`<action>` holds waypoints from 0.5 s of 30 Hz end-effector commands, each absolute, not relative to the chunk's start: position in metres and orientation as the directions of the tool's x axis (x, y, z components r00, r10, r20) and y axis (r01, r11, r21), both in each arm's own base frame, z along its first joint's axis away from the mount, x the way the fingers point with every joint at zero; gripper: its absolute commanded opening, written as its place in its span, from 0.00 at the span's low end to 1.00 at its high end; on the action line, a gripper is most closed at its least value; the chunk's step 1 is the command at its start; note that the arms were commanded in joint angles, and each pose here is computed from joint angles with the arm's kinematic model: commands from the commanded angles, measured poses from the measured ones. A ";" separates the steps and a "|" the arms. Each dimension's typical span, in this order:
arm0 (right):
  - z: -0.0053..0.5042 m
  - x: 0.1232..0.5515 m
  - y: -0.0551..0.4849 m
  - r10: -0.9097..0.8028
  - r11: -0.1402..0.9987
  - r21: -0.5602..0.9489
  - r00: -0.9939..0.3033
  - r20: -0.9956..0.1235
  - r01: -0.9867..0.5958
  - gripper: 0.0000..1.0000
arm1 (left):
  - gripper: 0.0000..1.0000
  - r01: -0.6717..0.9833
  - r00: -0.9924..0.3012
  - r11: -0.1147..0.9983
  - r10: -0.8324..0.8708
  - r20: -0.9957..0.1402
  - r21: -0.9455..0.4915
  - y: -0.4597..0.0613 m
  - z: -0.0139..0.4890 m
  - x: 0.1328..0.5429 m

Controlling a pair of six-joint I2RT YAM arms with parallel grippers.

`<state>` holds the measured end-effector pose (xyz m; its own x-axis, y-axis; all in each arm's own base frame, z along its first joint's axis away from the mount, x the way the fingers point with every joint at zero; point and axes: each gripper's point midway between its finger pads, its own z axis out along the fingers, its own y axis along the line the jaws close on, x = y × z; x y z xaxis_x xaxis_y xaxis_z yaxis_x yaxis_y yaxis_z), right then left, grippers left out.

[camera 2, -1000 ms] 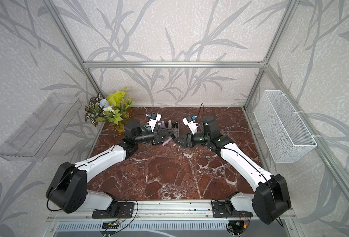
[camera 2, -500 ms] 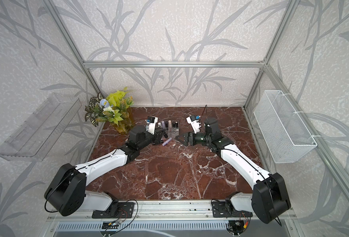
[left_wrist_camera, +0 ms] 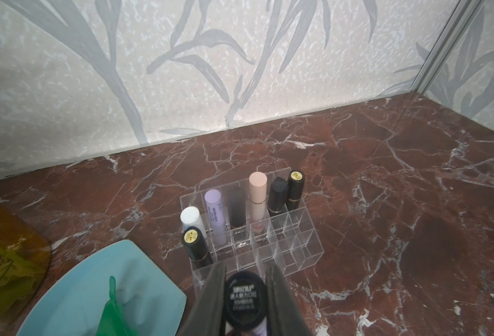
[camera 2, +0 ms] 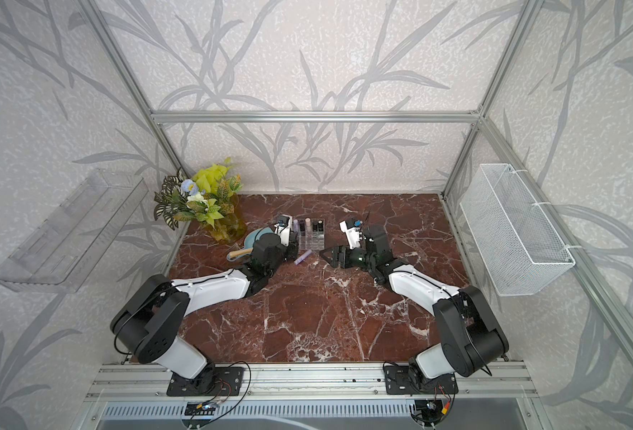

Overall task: Arrange the lipsticks in the organizer
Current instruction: Place the lipstick in the storage box.

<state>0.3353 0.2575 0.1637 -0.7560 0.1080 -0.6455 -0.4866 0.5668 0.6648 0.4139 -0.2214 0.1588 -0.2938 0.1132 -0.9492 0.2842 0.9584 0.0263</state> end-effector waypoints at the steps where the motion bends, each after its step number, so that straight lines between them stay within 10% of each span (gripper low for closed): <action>1: 0.177 0.348 0.249 0.144 0.609 0.599 -0.670 -0.728 -0.520 0.76 | 0.03 0.241 -0.222 0.969 0.099 -0.970 0.044 -0.223 0.182 0.428; 15: 0.147 0.376 0.220 0.092 0.790 0.416 -0.584 -0.806 -0.450 0.76 | 0.01 0.170 -0.255 0.983 0.109 -0.961 0.066 -0.221 0.165 0.449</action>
<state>0.3612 0.2325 0.1516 -0.6364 0.1004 -0.7648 -0.4774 0.7275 0.4928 0.4412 -0.2214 0.1581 -0.2733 0.1201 -0.9544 0.1997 0.9777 0.0658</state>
